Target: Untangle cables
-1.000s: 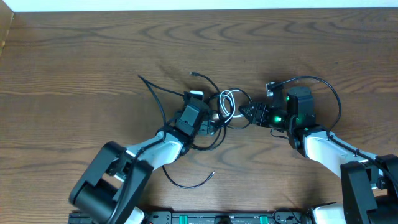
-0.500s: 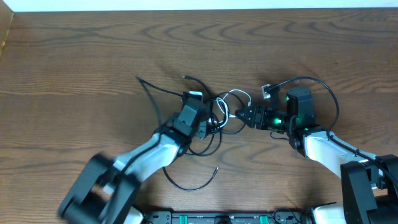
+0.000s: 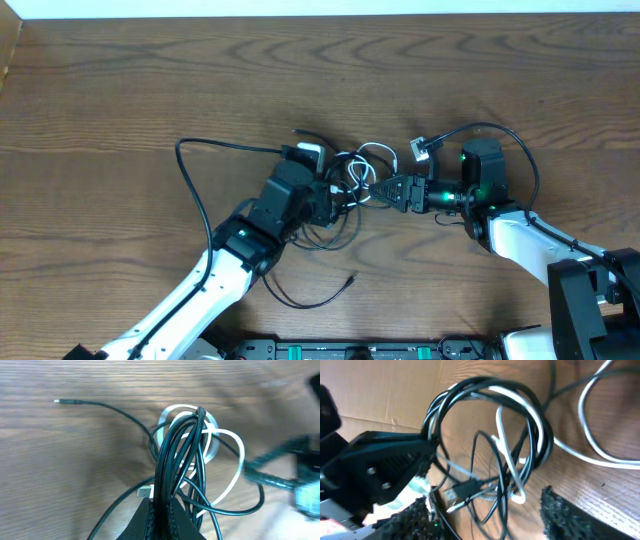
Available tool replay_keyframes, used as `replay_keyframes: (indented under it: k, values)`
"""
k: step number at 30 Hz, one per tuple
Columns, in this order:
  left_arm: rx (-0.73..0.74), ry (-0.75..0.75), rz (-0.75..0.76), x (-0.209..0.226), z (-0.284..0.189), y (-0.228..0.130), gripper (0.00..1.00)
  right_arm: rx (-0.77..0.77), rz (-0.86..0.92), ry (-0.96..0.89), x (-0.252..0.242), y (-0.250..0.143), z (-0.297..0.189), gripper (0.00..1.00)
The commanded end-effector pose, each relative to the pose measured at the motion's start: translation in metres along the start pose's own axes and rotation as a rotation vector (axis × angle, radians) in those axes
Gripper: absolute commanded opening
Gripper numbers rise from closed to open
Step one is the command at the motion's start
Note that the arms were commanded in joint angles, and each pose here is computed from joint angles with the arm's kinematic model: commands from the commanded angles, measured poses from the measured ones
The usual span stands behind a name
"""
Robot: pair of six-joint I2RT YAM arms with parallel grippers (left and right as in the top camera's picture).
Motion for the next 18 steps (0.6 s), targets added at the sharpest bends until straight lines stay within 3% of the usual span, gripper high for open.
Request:
replay_keyframes:
  k: [1,4,8,12,13,18]
  values:
    - [0.048,-0.103,-0.005,-0.009,-0.005,-0.002,0.08,-0.004,-0.039,-0.038,-0.001,0.000,0.003,0.72]
    - [0.062,-0.120,-0.037,-0.011,-0.005,-0.003,0.07,0.004,-0.063,-0.056,0.003,-0.001,0.012,0.66]
    - [0.065,-0.121,-0.047,-0.011,-0.005,-0.003,0.08,0.043,-0.094,-0.001,0.016,-0.007,0.025,0.40]
    - [0.067,-0.120,-0.048,-0.011,-0.005,-0.003,0.07,0.072,-0.104,0.036,0.024,-0.012,0.031,0.06]
    - [0.068,-0.119,-0.047,-0.010,-0.005,-0.004,0.08,0.075,-0.105,0.047,0.024,-0.012,0.031,0.01]
    - [0.079,-0.109,-0.049,-0.009,-0.005,-0.005,0.07,0.043,-0.145,0.175,0.030,0.000,0.018,0.01]
Point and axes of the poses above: each gripper's point midway between its finger pads, its own z axis out along the fingers, its own x axis along the line the jaws close on, y = z × x, the point moved 9 cm from there along -z, back along the fingers, and after that the axes turned 14 degrees about -z, right-handed, at the moved point
